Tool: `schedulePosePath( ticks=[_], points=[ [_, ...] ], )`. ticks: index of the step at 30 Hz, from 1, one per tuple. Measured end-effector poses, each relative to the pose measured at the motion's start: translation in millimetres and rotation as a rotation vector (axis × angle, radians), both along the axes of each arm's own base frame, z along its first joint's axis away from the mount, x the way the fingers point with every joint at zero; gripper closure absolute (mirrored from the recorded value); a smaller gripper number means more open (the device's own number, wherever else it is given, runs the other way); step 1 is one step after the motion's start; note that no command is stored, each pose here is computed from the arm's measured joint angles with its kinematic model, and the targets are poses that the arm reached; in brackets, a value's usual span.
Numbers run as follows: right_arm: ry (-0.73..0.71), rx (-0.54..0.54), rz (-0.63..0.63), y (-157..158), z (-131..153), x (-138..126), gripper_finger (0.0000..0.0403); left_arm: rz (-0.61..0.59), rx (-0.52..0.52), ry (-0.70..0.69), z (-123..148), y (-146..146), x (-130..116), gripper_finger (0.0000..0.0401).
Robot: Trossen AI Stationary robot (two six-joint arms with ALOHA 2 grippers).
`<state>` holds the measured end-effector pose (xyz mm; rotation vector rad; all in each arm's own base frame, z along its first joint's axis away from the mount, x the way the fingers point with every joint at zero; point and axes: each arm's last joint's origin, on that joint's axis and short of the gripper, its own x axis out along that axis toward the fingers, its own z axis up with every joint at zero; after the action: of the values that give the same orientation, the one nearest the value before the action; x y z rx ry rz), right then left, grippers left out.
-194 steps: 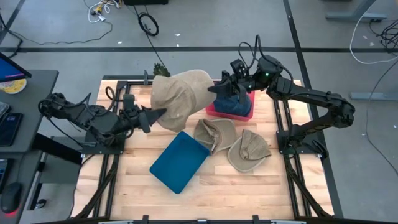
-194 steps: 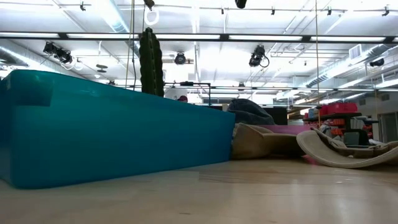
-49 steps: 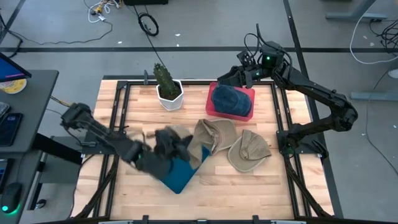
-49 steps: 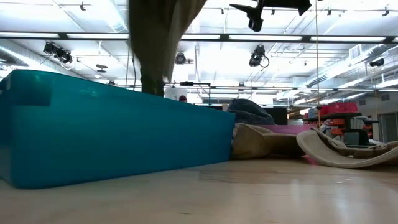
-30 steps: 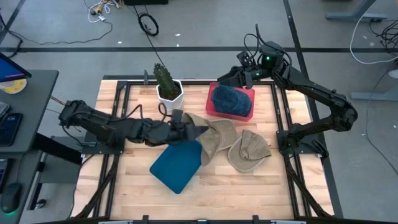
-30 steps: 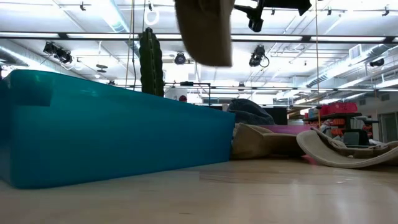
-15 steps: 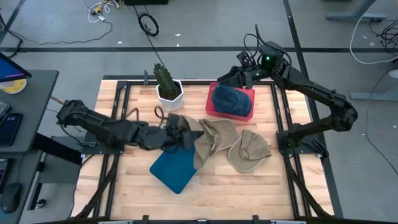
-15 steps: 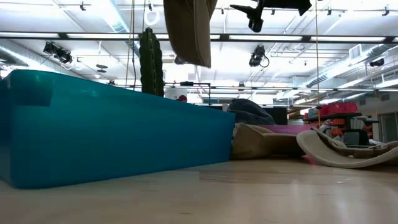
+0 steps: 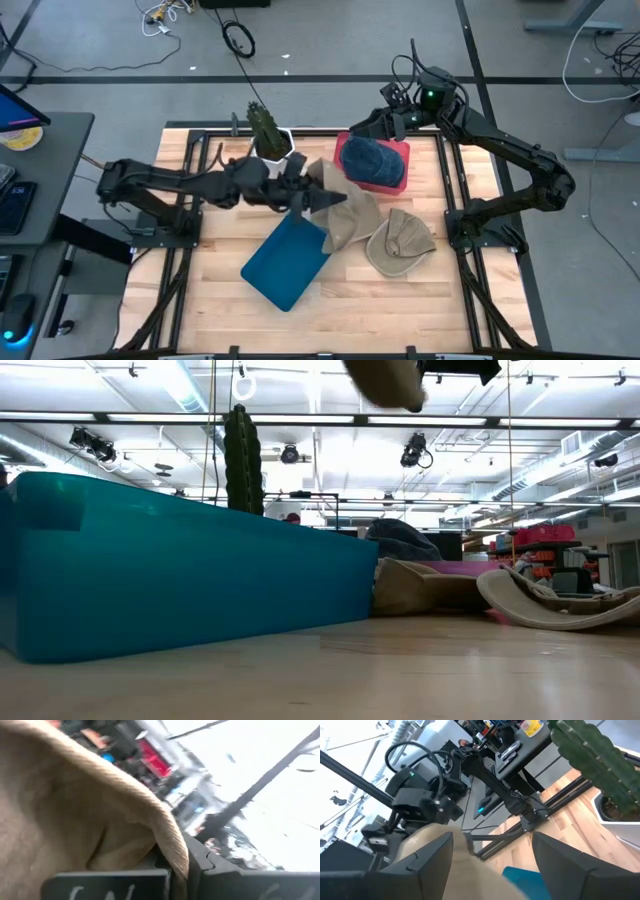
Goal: Pick & Place hat
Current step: Put the left brown cap into the blue bin
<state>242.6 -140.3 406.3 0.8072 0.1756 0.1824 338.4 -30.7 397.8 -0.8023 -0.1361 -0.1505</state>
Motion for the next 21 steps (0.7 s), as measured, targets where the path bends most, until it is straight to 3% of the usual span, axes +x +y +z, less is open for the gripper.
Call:
schedulePosePath(
  ticks=[4, 11, 21],
  points=[
    [0.004, 0.017, -0.001, 0, 0, 0, 0.0128, -0.077, 0.024, -0.087, -10, 3, 9, 0.0384],
    [0.011, 0.04, -0.018, 0, 0, 0, 0.0128, -0.097, -0.154, -0.293, -53, 12, -9, 0.0384],
    [0.016, 0.041, -0.086, -2, 0, 0, 0.0128, 0.051, -0.355, -0.218, -94, 0, -53, 0.0384]
  ],
)
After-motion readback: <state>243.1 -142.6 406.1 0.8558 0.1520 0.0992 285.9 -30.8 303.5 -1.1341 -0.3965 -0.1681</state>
